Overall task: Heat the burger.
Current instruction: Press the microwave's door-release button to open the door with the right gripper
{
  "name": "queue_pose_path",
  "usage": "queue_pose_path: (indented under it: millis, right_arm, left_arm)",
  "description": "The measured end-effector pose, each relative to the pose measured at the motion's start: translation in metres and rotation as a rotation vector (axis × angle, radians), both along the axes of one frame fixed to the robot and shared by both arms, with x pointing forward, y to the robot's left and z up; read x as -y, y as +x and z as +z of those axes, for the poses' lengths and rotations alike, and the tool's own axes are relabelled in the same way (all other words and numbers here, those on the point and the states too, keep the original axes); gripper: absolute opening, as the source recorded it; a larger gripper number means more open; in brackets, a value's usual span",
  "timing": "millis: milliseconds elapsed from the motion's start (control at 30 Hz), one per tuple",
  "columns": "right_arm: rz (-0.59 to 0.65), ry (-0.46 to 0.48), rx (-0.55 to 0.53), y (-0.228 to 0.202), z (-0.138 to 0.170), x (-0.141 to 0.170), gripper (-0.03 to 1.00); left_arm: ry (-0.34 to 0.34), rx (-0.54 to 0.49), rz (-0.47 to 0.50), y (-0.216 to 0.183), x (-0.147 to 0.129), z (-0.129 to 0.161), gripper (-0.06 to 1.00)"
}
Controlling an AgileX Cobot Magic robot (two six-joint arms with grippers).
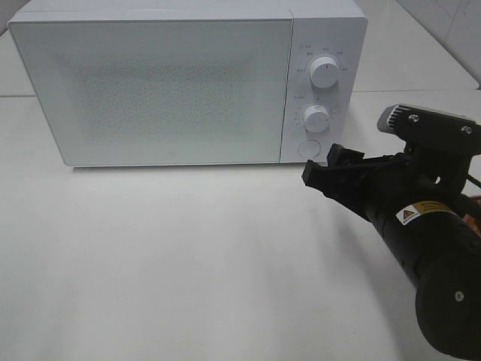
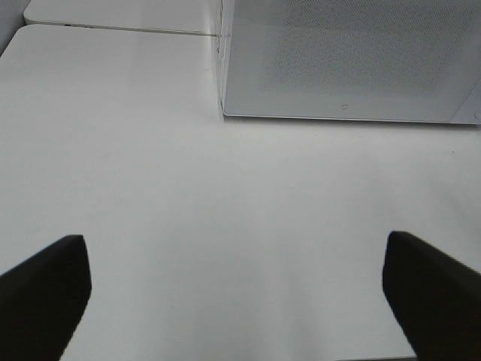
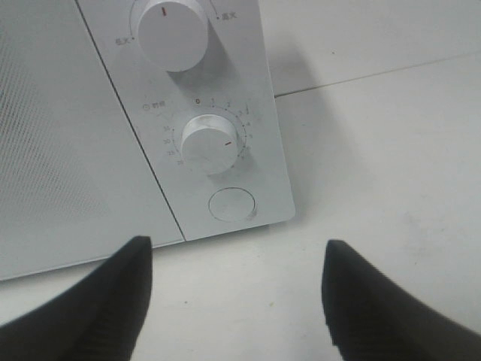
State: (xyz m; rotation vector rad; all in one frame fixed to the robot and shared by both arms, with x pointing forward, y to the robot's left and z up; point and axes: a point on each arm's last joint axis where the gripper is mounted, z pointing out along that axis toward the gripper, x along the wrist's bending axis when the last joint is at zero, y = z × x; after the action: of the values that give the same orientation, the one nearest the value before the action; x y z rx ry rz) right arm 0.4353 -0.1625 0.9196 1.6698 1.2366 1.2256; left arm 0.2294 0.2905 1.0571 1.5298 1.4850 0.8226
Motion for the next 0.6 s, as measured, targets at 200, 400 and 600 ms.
queue_pose_path:
  millis: [200, 400, 600]
  right_arm:
    - [-0.074, 0.265, -0.041, -0.001, -0.004, -0.001, 0.50]
    - [-0.175, 0.570, -0.093, -0.003, -0.008, -0.003, 0.31]
    - [-0.286, 0.859, -0.133, -0.004, -0.011, -0.004, 0.13]
  left_arm:
    - [0.000, 0.000, 0.000, 0.000, 0.000, 0.000, 0.97]
    - [0.000, 0.000, 0.000, 0.000, 0.000, 0.000, 0.97]
    - [0.000, 0.000, 0.000, 0.000, 0.000, 0.000, 0.97]
